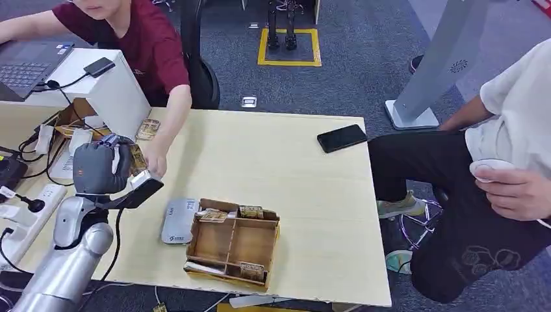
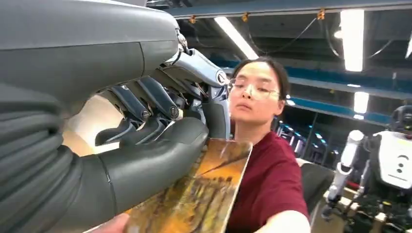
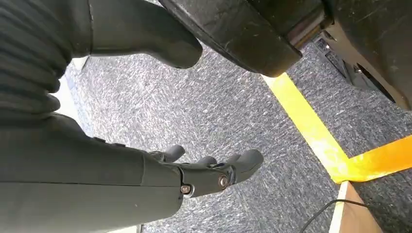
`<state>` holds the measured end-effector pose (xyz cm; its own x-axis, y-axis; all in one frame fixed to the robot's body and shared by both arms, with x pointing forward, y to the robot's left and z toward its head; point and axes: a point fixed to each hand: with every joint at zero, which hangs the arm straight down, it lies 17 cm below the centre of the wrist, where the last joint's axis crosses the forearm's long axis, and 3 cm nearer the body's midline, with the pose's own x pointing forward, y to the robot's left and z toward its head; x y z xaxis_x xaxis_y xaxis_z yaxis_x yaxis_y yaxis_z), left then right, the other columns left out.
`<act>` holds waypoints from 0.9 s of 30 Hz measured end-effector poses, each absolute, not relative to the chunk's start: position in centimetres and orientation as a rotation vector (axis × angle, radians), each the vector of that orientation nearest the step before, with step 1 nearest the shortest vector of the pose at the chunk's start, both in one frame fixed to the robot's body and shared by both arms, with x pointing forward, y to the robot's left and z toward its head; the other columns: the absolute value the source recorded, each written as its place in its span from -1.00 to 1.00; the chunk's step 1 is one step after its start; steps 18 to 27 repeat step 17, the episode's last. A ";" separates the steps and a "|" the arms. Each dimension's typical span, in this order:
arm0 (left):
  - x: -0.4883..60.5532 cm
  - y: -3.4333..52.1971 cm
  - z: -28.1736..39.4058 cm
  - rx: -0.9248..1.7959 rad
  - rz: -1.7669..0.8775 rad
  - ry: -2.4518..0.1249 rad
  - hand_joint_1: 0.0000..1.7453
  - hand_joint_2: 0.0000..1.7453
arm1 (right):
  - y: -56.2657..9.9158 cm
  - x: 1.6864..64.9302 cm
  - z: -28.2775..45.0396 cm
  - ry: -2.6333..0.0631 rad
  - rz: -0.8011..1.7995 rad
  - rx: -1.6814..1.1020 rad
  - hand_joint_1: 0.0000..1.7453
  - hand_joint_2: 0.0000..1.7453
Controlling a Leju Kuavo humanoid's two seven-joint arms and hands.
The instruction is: Pass the card to the sensor for recognition and then transmit it.
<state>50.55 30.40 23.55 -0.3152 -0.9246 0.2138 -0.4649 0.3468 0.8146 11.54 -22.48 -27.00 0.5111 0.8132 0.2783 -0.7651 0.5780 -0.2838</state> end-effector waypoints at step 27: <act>51.4 31.3 22.3 1.209 -0.819 -1.878 -1.00 1.00 | -22.4 11.6 -27.0 -0.413 0.957 -0.129 -1.00 1.00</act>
